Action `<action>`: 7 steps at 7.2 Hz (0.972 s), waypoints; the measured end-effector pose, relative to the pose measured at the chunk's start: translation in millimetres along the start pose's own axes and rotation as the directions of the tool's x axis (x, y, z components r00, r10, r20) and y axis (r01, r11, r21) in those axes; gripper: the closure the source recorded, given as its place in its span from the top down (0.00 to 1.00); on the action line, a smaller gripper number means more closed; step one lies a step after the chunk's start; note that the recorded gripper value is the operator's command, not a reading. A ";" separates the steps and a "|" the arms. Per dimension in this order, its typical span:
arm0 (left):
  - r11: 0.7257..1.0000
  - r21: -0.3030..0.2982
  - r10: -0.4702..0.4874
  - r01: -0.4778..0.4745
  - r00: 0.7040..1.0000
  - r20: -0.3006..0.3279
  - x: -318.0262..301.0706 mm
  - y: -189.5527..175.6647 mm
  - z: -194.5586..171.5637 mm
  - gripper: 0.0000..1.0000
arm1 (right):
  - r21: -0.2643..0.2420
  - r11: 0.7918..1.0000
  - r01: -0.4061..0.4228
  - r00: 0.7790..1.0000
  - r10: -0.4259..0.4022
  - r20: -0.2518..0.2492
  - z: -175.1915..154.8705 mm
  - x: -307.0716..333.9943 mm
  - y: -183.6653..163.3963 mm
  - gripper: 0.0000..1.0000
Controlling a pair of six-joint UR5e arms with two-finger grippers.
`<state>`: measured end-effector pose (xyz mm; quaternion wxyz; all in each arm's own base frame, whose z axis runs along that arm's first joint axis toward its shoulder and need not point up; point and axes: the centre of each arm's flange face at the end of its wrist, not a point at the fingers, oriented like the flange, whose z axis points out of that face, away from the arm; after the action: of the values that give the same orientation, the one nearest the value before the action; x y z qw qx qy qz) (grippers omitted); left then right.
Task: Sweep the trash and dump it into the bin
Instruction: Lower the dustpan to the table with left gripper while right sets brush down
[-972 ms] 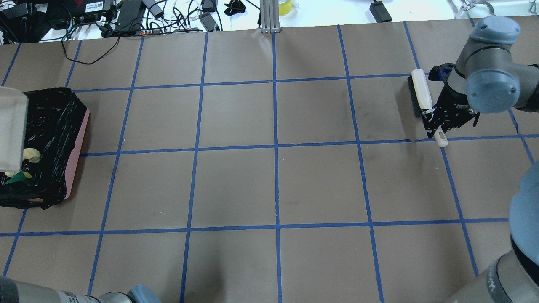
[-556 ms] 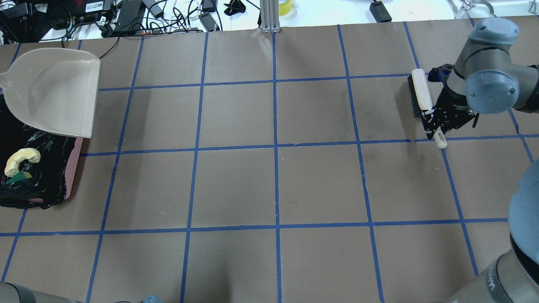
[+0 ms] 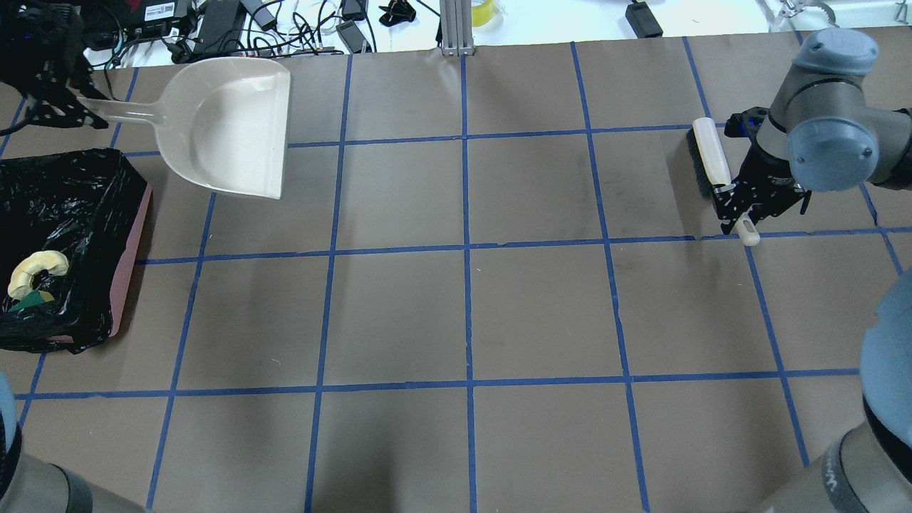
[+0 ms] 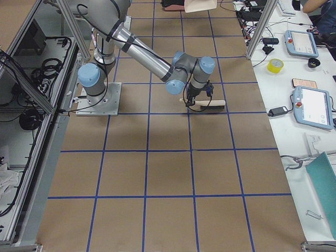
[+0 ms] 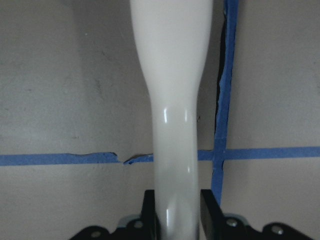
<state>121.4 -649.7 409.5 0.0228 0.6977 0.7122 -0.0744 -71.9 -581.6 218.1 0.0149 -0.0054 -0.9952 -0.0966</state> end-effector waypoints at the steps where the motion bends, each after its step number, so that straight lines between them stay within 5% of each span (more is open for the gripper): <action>1: 0.999 0.010 -0.040 0.040 0.999 -0.020 -7.5 -24.9 21.8 0.00 | 0.003 1.000 -0.003 1.000 0.003 -0.001 -1.5 0.2 -0.1 0.82; 3: 0.996 0.009 -0.084 0.084 0.996 -0.019 -16.0 -47.0 70.5 0.00 | 0.007 1.000 -0.006 1.000 0.006 -0.002 -4.0 0.4 -0.1 0.99; 7: 0.998 0.008 -0.068 0.068 0.997 -0.021 -10.5 -48.8 131.3 0.00 | 0.088 0.996 -0.018 0.999 0.021 -0.027 -56.0 -1.1 16.5 1.00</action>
<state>63.6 -678.9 284.8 0.0096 0.6737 0.7355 -0.0711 -68.9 -576.2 276.1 0.0300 -0.0131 -0.9981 -0.0527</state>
